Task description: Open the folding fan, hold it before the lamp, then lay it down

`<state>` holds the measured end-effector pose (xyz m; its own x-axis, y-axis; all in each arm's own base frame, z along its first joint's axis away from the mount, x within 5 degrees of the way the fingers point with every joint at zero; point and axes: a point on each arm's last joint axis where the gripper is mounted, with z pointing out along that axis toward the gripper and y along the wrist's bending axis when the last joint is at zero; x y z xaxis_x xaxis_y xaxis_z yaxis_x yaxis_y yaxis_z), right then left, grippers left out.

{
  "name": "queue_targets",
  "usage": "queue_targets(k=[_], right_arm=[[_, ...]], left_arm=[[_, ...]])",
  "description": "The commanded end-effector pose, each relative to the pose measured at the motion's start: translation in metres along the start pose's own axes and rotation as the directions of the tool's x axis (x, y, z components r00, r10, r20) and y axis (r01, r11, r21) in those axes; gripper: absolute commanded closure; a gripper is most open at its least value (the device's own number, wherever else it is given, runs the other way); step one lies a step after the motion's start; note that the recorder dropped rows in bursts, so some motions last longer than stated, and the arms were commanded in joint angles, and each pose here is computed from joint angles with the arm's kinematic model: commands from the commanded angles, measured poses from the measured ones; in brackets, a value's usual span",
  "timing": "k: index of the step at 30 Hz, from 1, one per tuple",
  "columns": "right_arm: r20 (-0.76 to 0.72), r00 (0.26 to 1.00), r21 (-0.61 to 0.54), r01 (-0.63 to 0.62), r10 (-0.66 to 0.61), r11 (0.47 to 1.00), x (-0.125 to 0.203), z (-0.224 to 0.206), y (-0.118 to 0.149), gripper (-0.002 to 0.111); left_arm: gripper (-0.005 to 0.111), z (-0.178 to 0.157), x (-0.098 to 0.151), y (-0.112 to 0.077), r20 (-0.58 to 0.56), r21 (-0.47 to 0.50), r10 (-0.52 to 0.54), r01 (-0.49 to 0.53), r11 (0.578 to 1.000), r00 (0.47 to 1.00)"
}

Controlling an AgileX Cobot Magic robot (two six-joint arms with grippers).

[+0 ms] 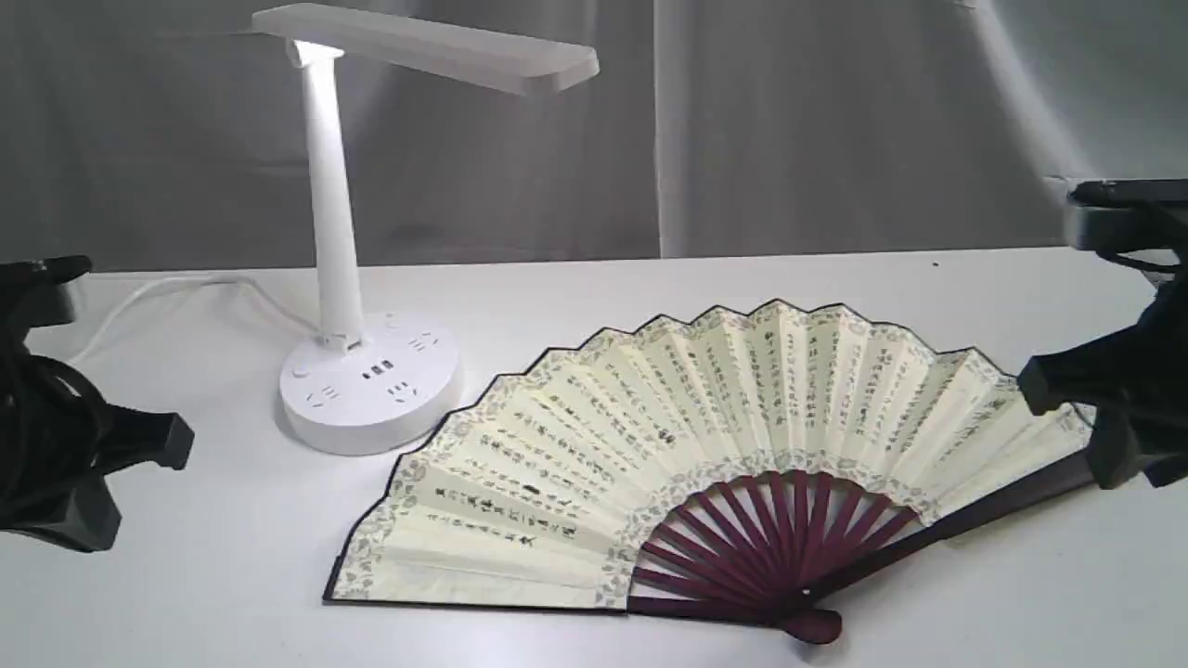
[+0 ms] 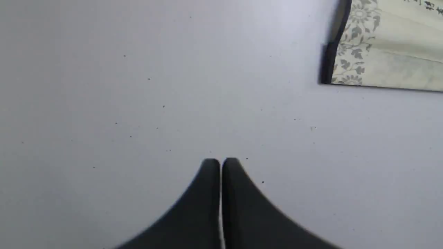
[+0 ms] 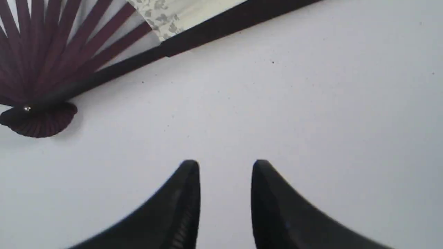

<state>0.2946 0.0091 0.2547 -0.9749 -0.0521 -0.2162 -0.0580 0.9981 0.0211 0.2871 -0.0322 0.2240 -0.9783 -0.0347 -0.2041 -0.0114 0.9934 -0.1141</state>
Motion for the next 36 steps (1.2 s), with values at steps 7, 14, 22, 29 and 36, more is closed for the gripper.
queue_targets(k=[7,14,22,29,36], right_arm=[[-0.077,0.997,0.001,-0.009,0.009,1.000,0.024,0.008,0.000,0.102],[-0.037,0.999,0.017,0.001,-0.001,1.000,0.034,0.012,-0.001,0.108],[-0.042,0.999,0.027,0.009,-0.008,1.000,0.037,0.007,-0.002,0.108],[0.070,0.997,0.032,0.012,-0.015,0.999,0.045,-0.023,-0.001,0.108],[0.204,0.979,0.051,0.017,-0.027,0.999,0.062,-0.063,0.000,0.108]], left_arm=[[0.107,-0.003,0.003,0.005,-0.052,-0.054,0.033,-0.035,0.998,0.998],[0.107,-0.003,0.005,0.009,-0.073,-0.087,0.054,-0.061,0.994,0.996],[0.107,-0.006,0.007,0.008,-0.091,-0.078,0.094,-0.101,0.992,0.991],[0.107,-0.038,0.014,0.006,0.020,-0.075,0.104,-0.102,0.992,0.994],[0.107,-0.087,0.033,0.003,0.192,-0.073,0.118,-0.105,0.992,0.974]])
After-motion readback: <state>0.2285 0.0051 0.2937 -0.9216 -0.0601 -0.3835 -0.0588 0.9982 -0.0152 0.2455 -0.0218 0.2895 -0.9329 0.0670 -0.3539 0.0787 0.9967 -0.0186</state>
